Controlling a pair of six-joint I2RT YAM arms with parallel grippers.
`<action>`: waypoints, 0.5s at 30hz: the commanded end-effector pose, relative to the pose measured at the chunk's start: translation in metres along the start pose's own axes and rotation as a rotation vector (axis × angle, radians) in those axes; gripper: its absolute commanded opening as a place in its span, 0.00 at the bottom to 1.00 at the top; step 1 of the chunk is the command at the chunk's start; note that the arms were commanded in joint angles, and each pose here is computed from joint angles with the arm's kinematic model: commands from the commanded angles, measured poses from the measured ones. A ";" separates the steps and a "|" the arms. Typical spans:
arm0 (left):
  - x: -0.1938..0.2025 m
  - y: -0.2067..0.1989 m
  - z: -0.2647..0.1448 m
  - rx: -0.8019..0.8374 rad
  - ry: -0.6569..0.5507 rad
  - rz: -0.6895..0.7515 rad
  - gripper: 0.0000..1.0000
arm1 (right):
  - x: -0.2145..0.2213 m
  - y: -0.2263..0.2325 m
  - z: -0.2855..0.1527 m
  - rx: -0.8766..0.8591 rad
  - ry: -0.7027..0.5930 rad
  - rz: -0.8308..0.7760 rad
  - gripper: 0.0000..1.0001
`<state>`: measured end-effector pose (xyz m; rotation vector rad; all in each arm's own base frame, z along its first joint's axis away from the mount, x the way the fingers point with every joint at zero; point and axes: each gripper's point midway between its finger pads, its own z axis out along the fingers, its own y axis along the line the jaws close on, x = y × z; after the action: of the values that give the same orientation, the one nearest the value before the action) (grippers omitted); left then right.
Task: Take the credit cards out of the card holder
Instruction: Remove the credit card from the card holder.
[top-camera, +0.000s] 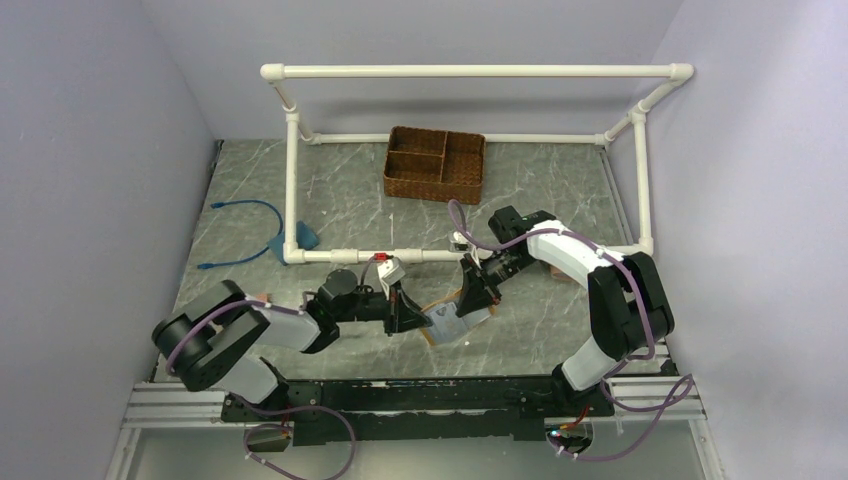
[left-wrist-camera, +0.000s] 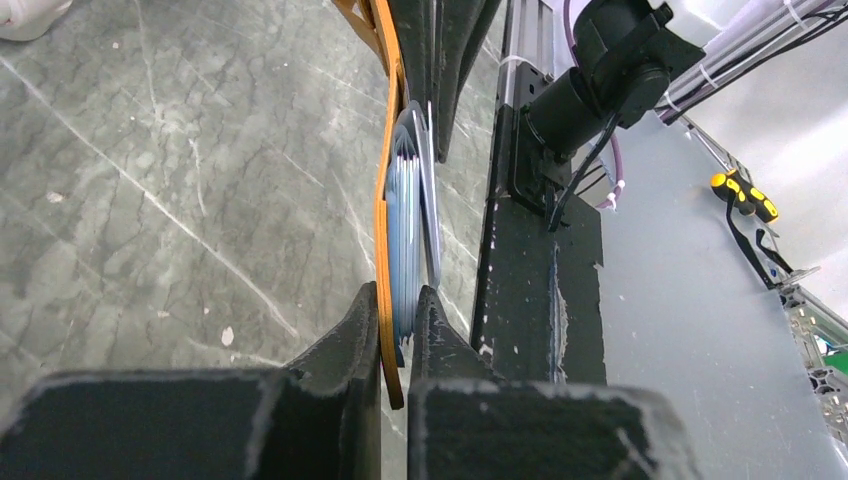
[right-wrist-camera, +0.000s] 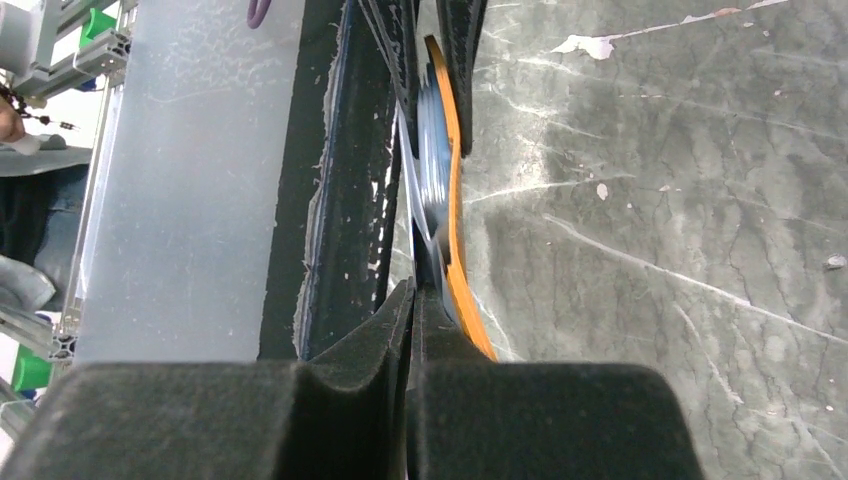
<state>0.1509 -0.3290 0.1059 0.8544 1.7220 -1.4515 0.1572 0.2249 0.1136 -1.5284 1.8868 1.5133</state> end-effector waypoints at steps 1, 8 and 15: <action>-0.007 -0.010 -0.013 0.021 -0.012 0.072 0.00 | -0.017 -0.008 -0.005 0.031 -0.040 -0.040 0.00; -0.001 -0.013 -0.025 0.013 0.003 0.095 0.00 | -0.016 -0.010 -0.006 0.039 -0.039 -0.038 0.00; 0.004 -0.003 -0.038 -0.056 0.025 0.056 0.00 | -0.018 -0.010 -0.012 0.057 -0.045 -0.052 0.00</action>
<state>0.1416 -0.2993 0.1025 0.8733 1.7631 -1.3731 0.1640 0.2244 0.1134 -1.4853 1.9186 1.5037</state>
